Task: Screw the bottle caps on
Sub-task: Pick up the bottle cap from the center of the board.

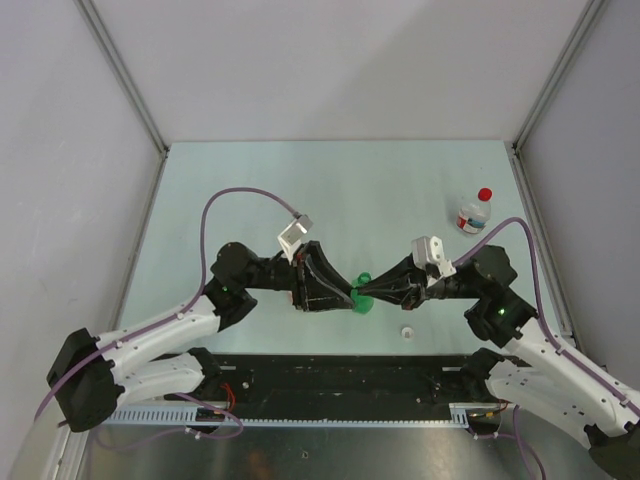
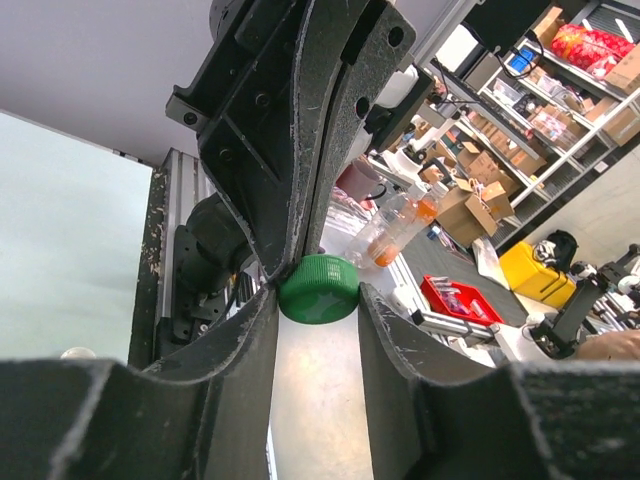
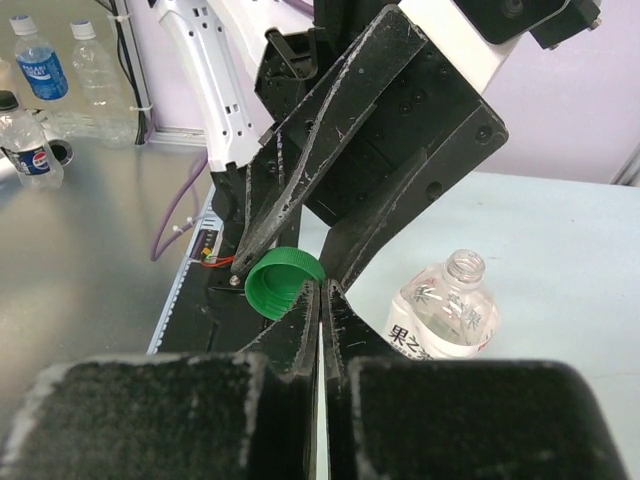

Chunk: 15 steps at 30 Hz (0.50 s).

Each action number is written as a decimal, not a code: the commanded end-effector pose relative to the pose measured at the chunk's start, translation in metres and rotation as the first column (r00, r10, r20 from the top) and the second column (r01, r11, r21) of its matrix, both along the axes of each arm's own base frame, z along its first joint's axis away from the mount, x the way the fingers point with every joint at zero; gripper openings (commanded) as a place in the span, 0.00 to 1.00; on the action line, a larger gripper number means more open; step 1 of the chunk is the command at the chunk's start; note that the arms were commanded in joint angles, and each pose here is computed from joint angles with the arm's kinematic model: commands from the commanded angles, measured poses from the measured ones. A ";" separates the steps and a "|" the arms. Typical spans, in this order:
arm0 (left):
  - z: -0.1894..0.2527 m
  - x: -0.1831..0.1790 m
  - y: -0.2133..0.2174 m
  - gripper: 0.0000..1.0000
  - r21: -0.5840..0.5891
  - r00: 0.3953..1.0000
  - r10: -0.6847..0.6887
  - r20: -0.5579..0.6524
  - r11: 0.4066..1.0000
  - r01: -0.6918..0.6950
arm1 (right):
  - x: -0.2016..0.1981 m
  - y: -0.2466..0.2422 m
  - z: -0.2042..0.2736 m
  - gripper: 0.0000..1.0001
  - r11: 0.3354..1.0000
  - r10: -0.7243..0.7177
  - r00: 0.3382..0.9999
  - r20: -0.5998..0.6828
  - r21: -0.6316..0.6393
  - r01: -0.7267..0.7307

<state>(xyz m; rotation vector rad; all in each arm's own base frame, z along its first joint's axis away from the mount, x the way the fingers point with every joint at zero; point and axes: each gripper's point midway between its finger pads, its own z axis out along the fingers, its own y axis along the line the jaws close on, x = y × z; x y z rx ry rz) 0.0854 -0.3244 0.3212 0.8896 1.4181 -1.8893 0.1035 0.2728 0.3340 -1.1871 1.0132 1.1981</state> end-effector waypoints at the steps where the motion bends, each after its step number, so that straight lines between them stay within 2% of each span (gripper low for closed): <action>1: 0.024 0.000 0.001 0.38 -0.048 1.000 -0.008 0.015 0.999 0.009 | 0.000 0.000 0.011 0.00 1.000 0.007 1.000 0.026 0.003 -0.007; 9: 0.021 0.003 0.001 0.24 -0.047 1.000 0.012 -0.003 0.999 -0.012 | 0.006 -0.001 0.009 0.00 0.999 -0.030 0.999 0.025 -0.011 0.031; 12: 0.020 0.006 0.001 0.21 -0.046 1.000 0.026 -0.003 0.999 -0.026 | 0.006 -0.003 0.009 0.07 0.999 -0.045 0.999 0.020 -0.011 0.045; 15: 0.019 0.008 0.001 0.18 -0.048 0.999 0.034 0.017 0.998 -0.033 | 0.007 -0.005 0.013 0.23 0.998 -0.064 0.998 -0.001 0.000 0.064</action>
